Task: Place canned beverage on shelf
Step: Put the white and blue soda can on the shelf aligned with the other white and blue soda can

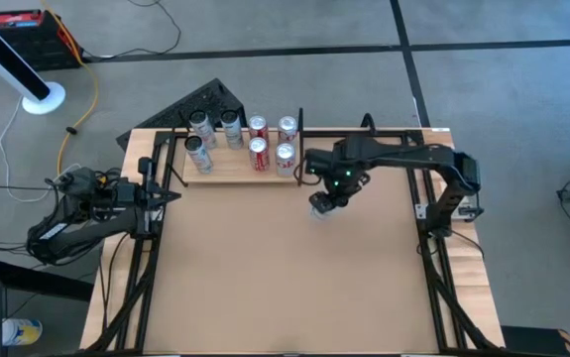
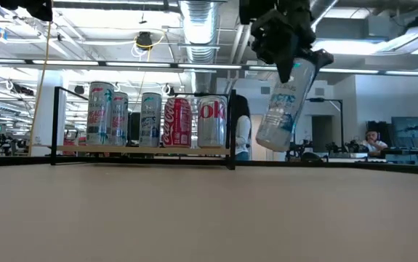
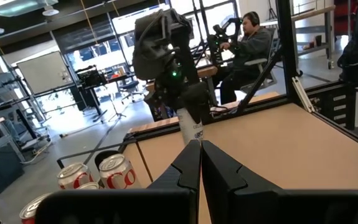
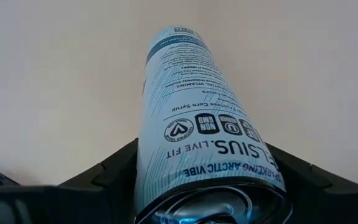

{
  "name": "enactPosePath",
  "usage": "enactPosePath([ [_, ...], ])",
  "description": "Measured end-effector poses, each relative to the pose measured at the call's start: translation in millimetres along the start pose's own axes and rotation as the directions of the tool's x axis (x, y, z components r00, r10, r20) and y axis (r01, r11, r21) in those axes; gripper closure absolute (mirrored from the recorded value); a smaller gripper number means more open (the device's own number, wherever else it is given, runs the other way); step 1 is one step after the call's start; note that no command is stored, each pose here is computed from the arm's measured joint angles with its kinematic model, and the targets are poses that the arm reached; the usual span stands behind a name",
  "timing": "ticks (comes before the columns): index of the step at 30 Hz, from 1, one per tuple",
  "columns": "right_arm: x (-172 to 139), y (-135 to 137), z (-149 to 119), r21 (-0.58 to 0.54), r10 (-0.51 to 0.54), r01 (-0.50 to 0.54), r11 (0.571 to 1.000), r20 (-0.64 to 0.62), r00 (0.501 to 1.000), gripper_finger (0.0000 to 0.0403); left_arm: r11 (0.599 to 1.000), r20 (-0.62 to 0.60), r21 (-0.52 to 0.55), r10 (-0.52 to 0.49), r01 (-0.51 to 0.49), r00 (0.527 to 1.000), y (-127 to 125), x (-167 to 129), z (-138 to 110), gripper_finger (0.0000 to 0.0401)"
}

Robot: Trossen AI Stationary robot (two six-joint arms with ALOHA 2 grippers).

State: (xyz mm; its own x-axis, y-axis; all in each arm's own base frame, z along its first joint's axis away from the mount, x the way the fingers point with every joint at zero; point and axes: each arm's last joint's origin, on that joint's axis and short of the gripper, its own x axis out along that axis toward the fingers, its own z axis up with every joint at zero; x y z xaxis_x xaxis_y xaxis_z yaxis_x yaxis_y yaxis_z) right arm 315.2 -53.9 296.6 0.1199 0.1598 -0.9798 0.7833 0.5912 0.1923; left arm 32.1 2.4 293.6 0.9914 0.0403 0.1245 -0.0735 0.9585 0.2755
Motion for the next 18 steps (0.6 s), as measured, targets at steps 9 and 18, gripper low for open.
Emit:
enactPosePath([
  [9,7.8,-16.0,14.3,0.031,-0.059,0.061,0.998,-0.067,0.996,0.0117,1.000,-0.005,-0.002,0.003,-0.003,1.000,0.0,0.0,-0.5,0.0401],
  [18,26.7,-23.7,18.7,0.006,-0.209,0.214,0.977,-0.181,0.961,0.0106,1.000,-0.005,-0.002,0.005,-0.005,1.000,0.1,0.0,-0.4,0.0401],
])
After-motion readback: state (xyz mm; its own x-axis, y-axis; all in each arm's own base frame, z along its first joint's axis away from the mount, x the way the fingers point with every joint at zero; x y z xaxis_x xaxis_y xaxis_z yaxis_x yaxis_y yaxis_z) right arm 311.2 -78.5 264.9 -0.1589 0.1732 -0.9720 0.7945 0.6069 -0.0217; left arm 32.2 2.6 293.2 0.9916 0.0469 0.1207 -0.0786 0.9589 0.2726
